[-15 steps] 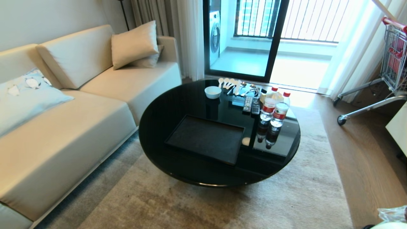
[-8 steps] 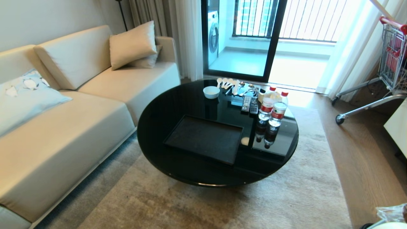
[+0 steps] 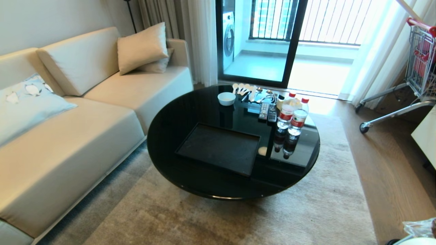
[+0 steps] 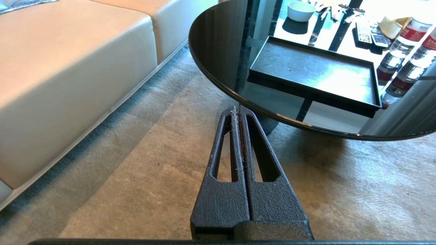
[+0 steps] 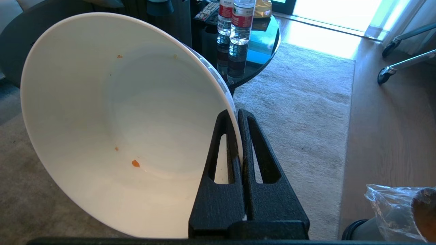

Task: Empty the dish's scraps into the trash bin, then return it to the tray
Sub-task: Put the bowl back to the table

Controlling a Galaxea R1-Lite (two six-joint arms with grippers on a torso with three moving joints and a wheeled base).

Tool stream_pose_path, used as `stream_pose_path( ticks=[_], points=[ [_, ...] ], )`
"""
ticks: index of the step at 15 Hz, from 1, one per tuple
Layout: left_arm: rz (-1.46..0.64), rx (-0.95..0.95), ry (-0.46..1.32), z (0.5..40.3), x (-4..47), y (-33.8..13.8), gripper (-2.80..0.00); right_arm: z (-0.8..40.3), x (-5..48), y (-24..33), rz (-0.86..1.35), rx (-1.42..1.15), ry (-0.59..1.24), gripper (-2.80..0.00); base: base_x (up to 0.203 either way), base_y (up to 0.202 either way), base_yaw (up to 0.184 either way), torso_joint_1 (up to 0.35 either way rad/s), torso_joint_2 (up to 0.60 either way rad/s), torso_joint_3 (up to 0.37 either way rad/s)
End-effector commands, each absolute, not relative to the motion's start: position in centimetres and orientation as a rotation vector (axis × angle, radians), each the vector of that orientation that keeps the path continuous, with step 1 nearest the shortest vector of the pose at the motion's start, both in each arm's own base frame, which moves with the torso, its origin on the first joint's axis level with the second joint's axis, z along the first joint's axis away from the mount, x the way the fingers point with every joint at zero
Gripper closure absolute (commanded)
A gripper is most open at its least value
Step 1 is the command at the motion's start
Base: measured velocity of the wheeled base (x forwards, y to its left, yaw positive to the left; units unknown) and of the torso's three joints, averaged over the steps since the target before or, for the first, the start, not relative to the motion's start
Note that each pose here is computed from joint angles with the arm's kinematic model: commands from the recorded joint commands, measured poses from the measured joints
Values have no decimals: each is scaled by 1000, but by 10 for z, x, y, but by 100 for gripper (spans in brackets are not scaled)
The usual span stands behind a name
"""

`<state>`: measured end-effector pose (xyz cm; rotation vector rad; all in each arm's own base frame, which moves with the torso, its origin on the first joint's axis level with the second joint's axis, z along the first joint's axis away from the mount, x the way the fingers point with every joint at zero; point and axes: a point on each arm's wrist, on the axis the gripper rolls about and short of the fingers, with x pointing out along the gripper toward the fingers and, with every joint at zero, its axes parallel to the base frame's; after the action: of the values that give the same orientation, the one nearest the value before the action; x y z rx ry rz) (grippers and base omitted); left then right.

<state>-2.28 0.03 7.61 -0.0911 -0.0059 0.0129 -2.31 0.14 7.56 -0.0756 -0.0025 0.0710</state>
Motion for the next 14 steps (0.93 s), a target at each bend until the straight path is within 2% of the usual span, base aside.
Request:
stream_pose_path(
  ticks=[1, 4, 14],
  points=[
    [14, -92, -7, 76, -23, 0, 0, 76, -23, 1, 72, -77, -1, 0, 0, 0, 0, 0, 0, 0],
    [14, -92, -7, 76, -23, 0, 0, 76, -23, 1, 72, -77, -1, 0, 77, 0, 1, -3, -1, 2],
    [14, -92, -7, 76, -23, 0, 0, 76, -23, 1, 72, -77, -1, 0, 185, 0, 1, 5, 2, 4]
  ],
)
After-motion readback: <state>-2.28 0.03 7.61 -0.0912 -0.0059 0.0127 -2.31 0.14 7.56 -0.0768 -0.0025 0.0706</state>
